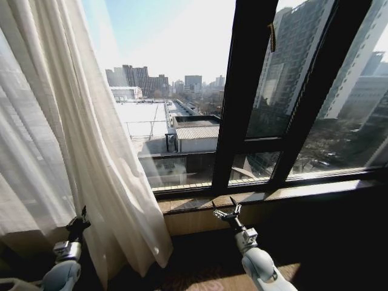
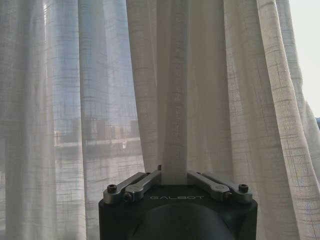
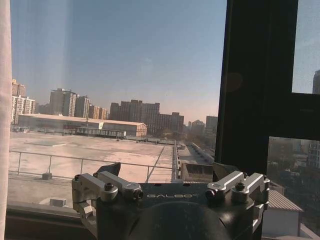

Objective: Open the curtains by pulling them apart, changing their state from closed to fully open.

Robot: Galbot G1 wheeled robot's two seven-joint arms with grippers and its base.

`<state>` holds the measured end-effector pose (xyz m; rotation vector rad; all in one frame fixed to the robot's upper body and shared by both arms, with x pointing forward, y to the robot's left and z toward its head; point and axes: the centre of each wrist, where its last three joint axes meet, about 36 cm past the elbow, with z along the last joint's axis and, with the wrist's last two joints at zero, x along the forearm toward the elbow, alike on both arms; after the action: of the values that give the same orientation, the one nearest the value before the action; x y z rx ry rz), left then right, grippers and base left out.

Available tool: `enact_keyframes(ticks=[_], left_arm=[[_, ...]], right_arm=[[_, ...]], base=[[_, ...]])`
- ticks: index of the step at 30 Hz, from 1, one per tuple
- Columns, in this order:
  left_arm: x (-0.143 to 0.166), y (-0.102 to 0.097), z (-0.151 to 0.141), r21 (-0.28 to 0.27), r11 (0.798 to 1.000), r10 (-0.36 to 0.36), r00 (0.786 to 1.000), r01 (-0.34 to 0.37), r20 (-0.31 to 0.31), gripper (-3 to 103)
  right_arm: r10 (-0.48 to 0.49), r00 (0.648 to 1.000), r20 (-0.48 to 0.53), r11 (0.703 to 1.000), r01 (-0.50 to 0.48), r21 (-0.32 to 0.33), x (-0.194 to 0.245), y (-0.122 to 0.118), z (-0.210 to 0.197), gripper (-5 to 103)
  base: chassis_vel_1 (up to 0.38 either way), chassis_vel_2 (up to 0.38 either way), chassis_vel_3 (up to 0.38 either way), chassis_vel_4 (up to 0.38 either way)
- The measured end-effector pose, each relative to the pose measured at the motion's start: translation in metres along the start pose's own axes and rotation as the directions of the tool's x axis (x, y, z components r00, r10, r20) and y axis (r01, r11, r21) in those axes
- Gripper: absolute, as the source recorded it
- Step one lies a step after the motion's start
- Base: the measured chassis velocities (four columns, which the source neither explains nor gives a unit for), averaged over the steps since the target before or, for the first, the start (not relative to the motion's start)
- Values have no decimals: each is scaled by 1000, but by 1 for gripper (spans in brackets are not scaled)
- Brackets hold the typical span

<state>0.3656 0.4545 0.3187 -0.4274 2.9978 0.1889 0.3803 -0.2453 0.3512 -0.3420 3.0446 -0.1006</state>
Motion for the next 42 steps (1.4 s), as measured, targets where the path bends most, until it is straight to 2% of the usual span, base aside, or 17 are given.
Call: enact_keyframes(ticks=[3, 8, 9, 10, 12, 15, 17, 18, 19, 20, 22, 23, 27, 30, 33, 38, 42], left_arm=[[3, -15, -5, 22, 1000, 10, 1000, -10, -1, 0], [2, -26, -11, 42, 999, 8, 1000, -7, -19, 0], [1, -29, -13, 50, 999, 5, 1000, -4, -22, 6], [1, -29, -13, 50, 999, 5, 1000, -4, -22, 6], [0, -35, -16, 66, 998, 4, 1000, -2, -27, 16], [0, -38, -17, 72, 997, 6, 1000, -4, -29, 22], [1, -39, -17, 72, 997, 7, 999, -5, -32, 32], [1, -39, -17, 72, 997, 7, 999, -5, -32, 32], [2, -38, -17, 71, 997, 8, 999, -5, -33, 38], [2, -38, -16, 70, 998, 8, 999, -5, -34, 38], [3, -36, -16, 65, 998, 7, 999, -4, -36, 48], [3, -36, -16, 65, 998, 7, 999, -4, -36, 48], [3, -33, -14, 58, 998, 5, 999, -3, -40, 70], [3, -33, -13, 56, 998, 4, 999, -2, -41, 76], [4, -36, -11, 56, 998, 14, 999, -12, -41, 92], [3, -45, -9, 67, 997, 36, 999, -33, -39, 100], [0, -50, -6, 71, 996, 47, 998, -44, -40, 100]], right_arm=[[0, 1000, 0, 1000, 0, 0, 0, 0, 0, 100], [0, 1000, 0, 1000, 0, 0, 0, 0, 0, 100], [0, 1000, 0, 1000, 0, 0, 0, 0, 0, 100], [0, 1000, 0, 1000, 0, 0, 0, 0, 0, 100], [0, 1000, 0, 1000, 0, 0, 0, 0, 0, 100], [0, 1000, 0, 1000, 0, 0, 0, 0, 0, 100], [0, 1000, 0, 1000, 0, 0, 0, 0, 0, 100], [0, 1000, 0, 1000, 0, 0, 0, 0, 0, 100], [0, 1000, 0, 1000, 0, 0, 0, 0, 0, 100], [0, 1000, 0, 1000, 0, 0, 0, 0, 0, 100], [0, 1000, 0, 1000, 0, 0, 0, 0, 0, 100], [0, 1000, 0, 1000, 0, 0, 0, 0, 0, 100], [0, 1000, 0, 1000, 0, 0, 0, 0, 0, 100], [0, 1000, 0, 1000, 0, 0, 0, 0, 0, 100], [0, 1000, 0, 1000, 0, 0, 0, 0, 0, 100], [0, 1000, 0, 1000, 0, 0, 0, 0, 0, 100], [0, 1000, 0, 1000, 0, 0, 0, 0, 0, 100]], base=[[0, 0, 0, 0], [0, 0, 0, 0], [0, 0, 0, 0], [0, 0, 0, 0], [0, 0, 0, 0], [0, 0, 0, 0], [0, 0, 0, 0], [0, 0, 0, 0], [0, 0, 0, 0], [0, 0, 0, 0], [0, 0, 0, 0], [0, 0, 0, 0], [-13, -1, 12, -2], [-73, 6, 68, -10], [-140, 36, 142, -35], [-233, 101, 207, -89], [-261, 157, 236, -160]])
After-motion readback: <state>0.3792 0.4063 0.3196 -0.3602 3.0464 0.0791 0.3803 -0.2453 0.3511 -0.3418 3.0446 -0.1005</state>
